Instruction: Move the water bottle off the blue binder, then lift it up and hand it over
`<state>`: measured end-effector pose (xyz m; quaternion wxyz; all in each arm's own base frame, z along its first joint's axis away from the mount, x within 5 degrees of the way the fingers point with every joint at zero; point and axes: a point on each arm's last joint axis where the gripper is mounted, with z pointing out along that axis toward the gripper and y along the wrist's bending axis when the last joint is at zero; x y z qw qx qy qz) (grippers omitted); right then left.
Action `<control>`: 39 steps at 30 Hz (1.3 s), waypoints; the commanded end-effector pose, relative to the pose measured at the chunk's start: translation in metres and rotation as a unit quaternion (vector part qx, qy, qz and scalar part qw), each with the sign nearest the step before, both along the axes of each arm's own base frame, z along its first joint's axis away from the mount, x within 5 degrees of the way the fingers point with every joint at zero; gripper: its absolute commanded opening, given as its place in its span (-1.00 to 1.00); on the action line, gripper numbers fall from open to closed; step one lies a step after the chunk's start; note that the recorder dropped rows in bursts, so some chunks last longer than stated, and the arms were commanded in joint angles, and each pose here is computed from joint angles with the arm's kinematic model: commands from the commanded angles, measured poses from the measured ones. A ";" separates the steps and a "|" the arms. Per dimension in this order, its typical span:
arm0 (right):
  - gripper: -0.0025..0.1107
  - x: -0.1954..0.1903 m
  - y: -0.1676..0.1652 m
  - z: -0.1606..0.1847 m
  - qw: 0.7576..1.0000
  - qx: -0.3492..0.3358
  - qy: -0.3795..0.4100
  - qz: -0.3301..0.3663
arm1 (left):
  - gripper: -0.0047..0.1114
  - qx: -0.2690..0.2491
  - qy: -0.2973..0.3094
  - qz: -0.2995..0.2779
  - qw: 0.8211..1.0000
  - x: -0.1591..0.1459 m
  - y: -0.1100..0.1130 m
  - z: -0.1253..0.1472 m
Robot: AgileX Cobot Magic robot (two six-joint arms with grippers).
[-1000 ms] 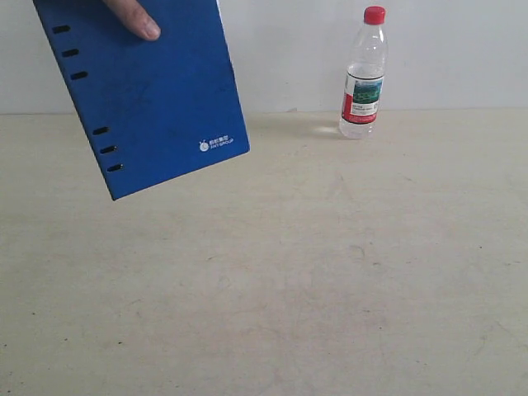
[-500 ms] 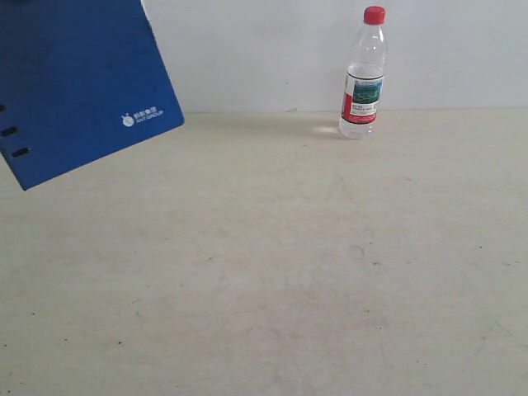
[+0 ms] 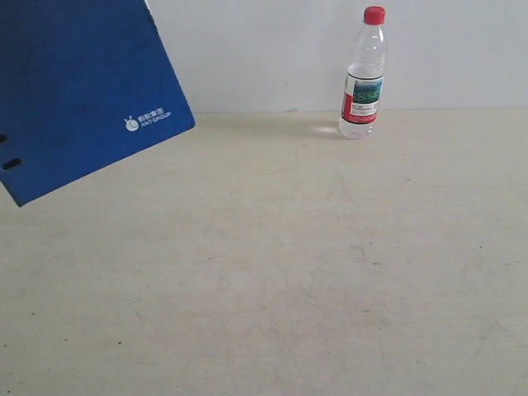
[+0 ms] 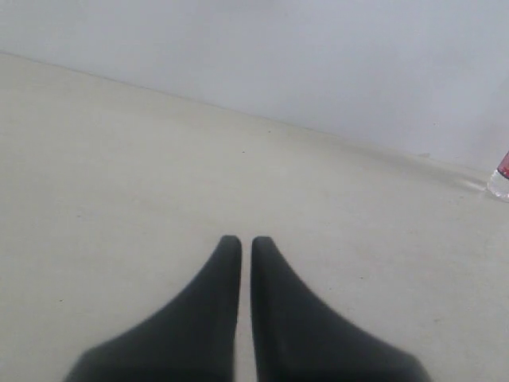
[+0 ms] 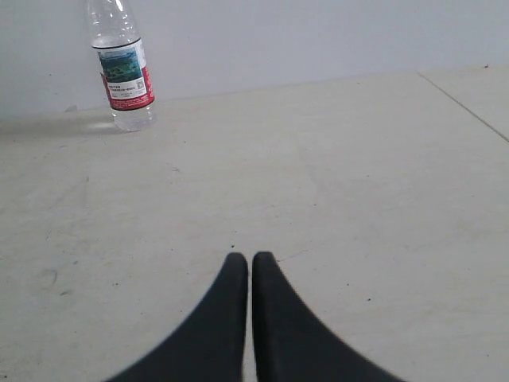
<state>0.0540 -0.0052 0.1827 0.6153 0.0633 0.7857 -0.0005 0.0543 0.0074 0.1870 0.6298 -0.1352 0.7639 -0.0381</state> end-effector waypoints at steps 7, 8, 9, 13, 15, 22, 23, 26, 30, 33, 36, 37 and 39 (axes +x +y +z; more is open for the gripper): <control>-0.96 0.000 0.000 0.002 1.000 0.007 -0.006 -0.001 | -0.84 0.001 0.008 -0.009 1.000 0.000 -0.001 -0.002; -0.96 0.000 0.000 0.002 1.000 0.007 -0.006 -0.001 | -0.84 0.010 0.009 -0.018 1.000 0.000 -0.003 -0.002; -0.96 0.000 0.000 0.002 1.000 0.007 -0.006 -0.001 | -0.84 0.021 0.010 -0.026 0.999 0.000 -0.004 -0.002; -0.96 0.000 0.000 0.002 1.000 0.007 -0.006 -0.001 | -0.84 0.023 0.007 -0.046 0.999 0.000 -0.007 -0.001; -0.96 0.000 0.000 0.002 1.000 0.007 -0.006 -0.001 | -0.84 0.023 0.007 -0.046 0.999 0.000 -0.007 -0.001; -0.96 0.000 0.000 0.002 1.000 0.007 -0.006 -0.001 | -0.84 0.031 0.006 -0.047 0.998 0.000 -0.007 -0.001; -0.96 0.000 0.000 0.002 1.000 0.007 -0.006 -0.001 | -0.84 0.031 0.006 -0.047 0.998 0.000 -0.007 -0.001; -0.96 0.000 0.000 0.002 1.000 0.007 -0.006 -0.001 | -0.84 0.031 0.006 -0.047 0.998 0.000 -0.007 -0.001; -0.96 0.000 0.000 0.002 1.000 0.007 -0.006 -0.001 | -0.84 0.031 0.006 -0.047 0.998 0.000 -0.007 -0.001; -0.96 0.000 0.000 0.002 1.000 0.007 -0.006 -0.001 | -0.84 0.031 0.006 -0.047 0.998 0.000 -0.007 -0.001; -0.96 0.000 0.000 0.002 1.000 0.007 -0.006 -0.001 | -0.84 0.031 0.006 -0.047 0.998 0.000 -0.007 -0.001; -0.96 0.000 0.000 0.002 1.000 0.007 -0.006 -0.001 | -0.84 0.031 0.006 -0.047 0.998 0.000 -0.007 -0.001; -0.96 0.000 0.000 0.002 1.000 0.007 -0.006 -0.001 | -0.84 0.031 0.006 -0.047 0.998 0.000 -0.007 -0.001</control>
